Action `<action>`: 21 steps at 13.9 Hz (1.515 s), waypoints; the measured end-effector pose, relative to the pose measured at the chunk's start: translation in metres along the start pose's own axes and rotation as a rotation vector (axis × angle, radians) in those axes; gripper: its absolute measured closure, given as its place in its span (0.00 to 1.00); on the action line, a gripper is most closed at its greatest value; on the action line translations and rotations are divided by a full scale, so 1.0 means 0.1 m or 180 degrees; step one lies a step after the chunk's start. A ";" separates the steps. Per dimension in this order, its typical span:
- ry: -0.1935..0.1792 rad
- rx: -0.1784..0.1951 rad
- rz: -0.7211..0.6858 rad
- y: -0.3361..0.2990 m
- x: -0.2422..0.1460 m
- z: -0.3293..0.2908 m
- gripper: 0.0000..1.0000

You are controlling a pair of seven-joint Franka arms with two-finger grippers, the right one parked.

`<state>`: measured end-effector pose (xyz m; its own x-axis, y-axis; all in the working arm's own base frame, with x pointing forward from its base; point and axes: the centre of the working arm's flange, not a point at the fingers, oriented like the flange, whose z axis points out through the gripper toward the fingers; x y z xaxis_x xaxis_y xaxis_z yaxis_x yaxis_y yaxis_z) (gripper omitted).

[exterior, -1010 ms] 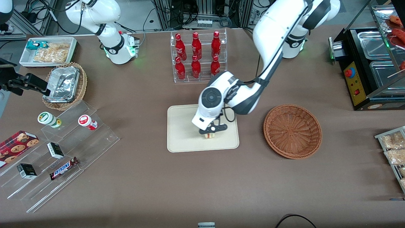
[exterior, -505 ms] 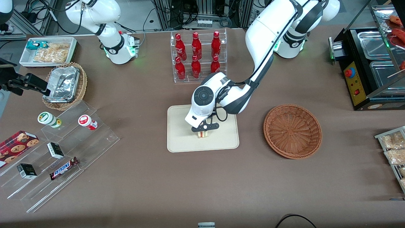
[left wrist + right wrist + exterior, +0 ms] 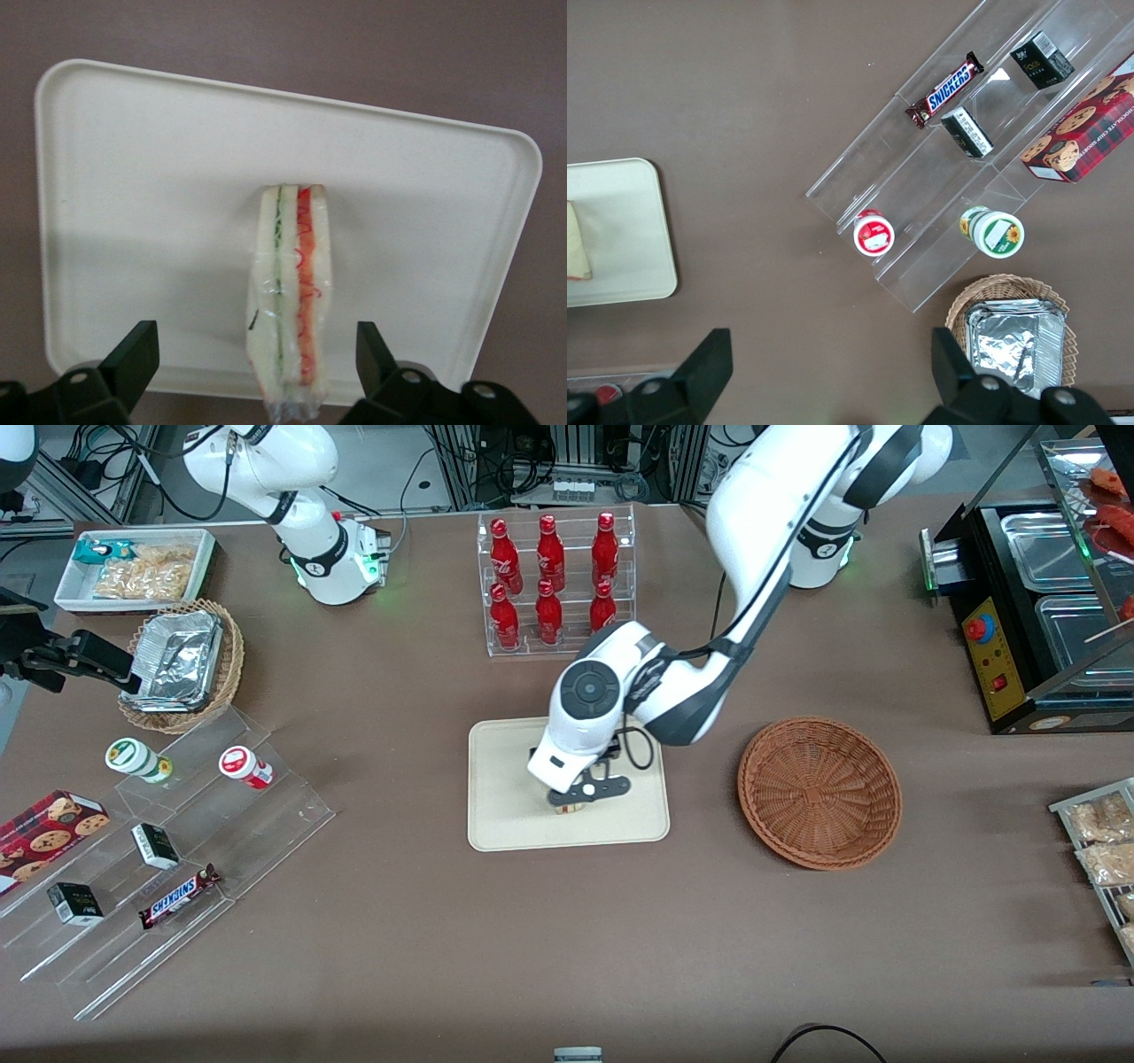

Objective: Place sandwich from basket to tray

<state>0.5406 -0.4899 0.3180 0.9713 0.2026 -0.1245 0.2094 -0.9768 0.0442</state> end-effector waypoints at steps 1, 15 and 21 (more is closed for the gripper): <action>-0.0007 0.0056 -0.0067 -0.13 0.10 -0.15 0.00; -0.0298 0.0315 0.0118 -2.86 1.09 -1.32 0.00; -0.0363 0.0344 0.0415 -3.76 0.81 -2.13 0.00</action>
<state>0.5644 -0.0919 0.5022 0.9690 0.0709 -0.2365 0.0635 -0.9972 -0.0387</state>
